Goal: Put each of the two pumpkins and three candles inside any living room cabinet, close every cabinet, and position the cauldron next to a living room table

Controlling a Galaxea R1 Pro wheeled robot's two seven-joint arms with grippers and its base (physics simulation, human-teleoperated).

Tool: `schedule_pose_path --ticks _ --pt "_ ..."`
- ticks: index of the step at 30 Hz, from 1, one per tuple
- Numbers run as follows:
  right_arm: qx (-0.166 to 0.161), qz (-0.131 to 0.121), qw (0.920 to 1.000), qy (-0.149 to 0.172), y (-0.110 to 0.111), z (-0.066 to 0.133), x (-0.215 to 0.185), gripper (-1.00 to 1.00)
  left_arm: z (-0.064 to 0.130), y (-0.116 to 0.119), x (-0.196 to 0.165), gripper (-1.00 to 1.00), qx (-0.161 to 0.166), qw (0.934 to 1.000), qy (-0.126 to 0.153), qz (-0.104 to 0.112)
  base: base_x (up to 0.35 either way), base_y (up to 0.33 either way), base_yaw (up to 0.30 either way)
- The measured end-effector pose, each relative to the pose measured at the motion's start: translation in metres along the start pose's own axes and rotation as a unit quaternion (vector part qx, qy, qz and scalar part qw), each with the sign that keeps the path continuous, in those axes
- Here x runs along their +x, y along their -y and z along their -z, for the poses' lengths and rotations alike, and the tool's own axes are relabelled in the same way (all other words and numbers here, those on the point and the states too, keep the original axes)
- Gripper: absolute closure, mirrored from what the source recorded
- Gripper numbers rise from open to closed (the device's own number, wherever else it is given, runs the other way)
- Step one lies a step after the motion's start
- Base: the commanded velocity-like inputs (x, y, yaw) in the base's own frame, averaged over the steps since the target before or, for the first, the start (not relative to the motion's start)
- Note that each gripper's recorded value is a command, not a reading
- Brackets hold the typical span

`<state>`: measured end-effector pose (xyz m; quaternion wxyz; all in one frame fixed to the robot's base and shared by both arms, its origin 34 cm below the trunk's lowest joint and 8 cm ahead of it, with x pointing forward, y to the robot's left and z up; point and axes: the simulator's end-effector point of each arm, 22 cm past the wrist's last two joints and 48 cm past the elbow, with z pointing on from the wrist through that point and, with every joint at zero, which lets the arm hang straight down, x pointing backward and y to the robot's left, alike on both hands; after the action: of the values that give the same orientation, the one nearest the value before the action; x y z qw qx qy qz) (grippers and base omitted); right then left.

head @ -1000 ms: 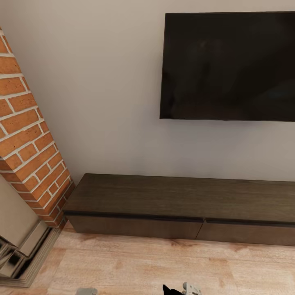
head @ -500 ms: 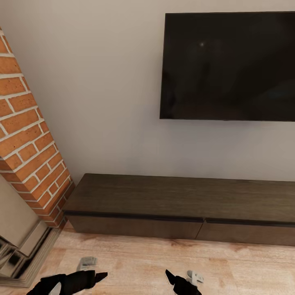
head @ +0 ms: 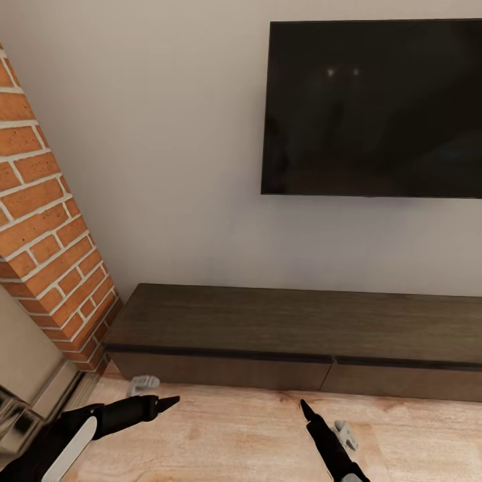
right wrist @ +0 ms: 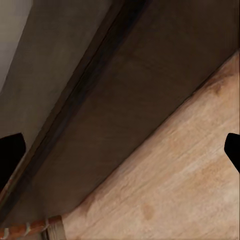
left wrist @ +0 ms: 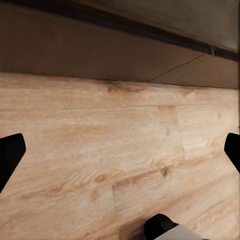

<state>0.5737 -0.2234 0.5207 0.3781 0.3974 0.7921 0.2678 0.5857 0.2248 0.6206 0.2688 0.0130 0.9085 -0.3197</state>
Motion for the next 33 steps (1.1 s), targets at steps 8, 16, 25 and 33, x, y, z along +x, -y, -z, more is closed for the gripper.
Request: schedule_pose_path --ticks 8,16,25,33 --pt "-0.02 -0.026 0.9989 0.033 -0.023 -0.011 -0.025 -1.0 0.005 0.026 -0.022 -1.0 0.022 0.9996 0.006 -0.013 -0.017 0.0 0.0" --pt "-0.047 -0.025 0.9975 0.046 -0.049 -0.016 -0.039 -1.0 0.007 0.047 -0.023 -1.0 0.055 0.9984 -0.003 -0.013 -0.006 0.0 0.0" --pt "-0.085 -0.083 0.9895 0.082 -0.057 -0.013 -0.063 -1.0 0.012 0.076 -0.017 -1.0 0.129 0.9915 -0.011 -0.008 0.0 0.0 0.0" --pt "-0.11 -0.078 0.9869 0.089 -0.057 -0.018 -0.059 -1.0 0.01 0.061 -0.01 -1.0 0.126 0.9914 -0.025 0.024 0.0 0.0 0.0"
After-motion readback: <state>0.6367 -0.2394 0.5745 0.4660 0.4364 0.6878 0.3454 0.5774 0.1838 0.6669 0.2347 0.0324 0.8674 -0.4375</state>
